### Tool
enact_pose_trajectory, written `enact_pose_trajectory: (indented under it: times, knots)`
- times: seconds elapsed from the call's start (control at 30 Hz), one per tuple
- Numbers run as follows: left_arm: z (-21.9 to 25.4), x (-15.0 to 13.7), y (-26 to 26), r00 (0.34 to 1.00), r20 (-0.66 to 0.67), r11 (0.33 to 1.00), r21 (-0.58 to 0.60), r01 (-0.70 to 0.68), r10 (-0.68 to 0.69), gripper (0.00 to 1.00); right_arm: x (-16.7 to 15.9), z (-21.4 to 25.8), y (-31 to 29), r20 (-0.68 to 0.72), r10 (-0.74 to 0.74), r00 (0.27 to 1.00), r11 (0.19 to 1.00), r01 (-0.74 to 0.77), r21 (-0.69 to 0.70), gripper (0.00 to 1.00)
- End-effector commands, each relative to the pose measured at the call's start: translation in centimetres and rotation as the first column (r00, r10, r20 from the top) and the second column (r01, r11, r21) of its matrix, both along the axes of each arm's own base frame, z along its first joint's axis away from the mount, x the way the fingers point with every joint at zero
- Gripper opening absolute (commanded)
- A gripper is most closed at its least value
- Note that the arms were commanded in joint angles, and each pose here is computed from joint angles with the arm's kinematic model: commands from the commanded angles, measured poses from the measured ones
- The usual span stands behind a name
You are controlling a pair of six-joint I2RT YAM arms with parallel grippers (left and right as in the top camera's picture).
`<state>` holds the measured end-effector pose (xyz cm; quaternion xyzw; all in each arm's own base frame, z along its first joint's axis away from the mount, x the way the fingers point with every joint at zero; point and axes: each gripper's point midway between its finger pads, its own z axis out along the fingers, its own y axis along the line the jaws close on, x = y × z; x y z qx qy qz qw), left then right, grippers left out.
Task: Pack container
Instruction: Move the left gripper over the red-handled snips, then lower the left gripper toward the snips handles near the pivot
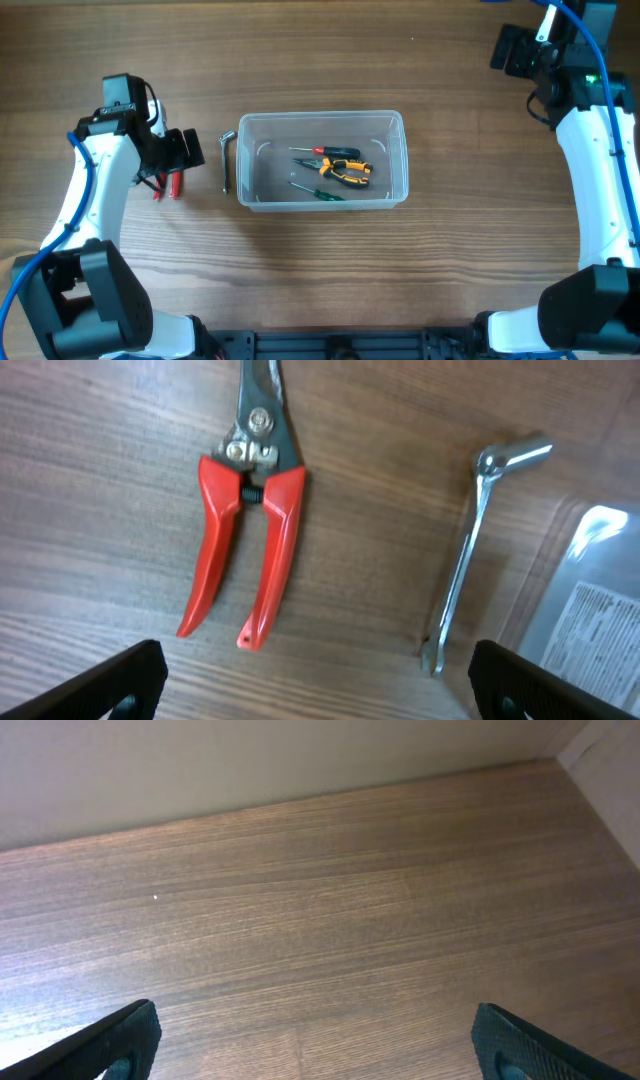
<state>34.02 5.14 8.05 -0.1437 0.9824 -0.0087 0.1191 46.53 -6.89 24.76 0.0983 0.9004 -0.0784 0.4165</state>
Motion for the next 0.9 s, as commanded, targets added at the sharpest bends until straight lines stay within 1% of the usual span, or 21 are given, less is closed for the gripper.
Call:
enact_pose_trajectory:
  times: [0.0,0.2,0.37,0.87]
  knots:
    - [0.6,1.1,0.2,0.999,0.045,1.000,0.001,0.027,-0.027,1.00,0.1,0.7,0.2,0.018,0.009,1.000,1.000,-0.009,0.001,1.00]
    - [1.3,3.1,1.3,0.991,0.134,1.000,0.023,0.009,-0.012,1.00,0.1,0.7,0.2,0.018,0.009,1.000,1.000,-0.009,0.001,1.00]
    - [1.3,3.1,2.8,0.990,0.142,0.999,0.026,-0.029,0.025,1.00,0.1,0.7,0.2,0.018,0.009,1.000,1.000,-0.009,0.001,1.00]
    - [-4.3,2.2,3.1,1.000,-0.016,1.000,-0.001,-0.019,0.019,1.00,0.1,0.7,0.2,0.019,0.009,1.000,1.000,-0.009,0.002,1.00]
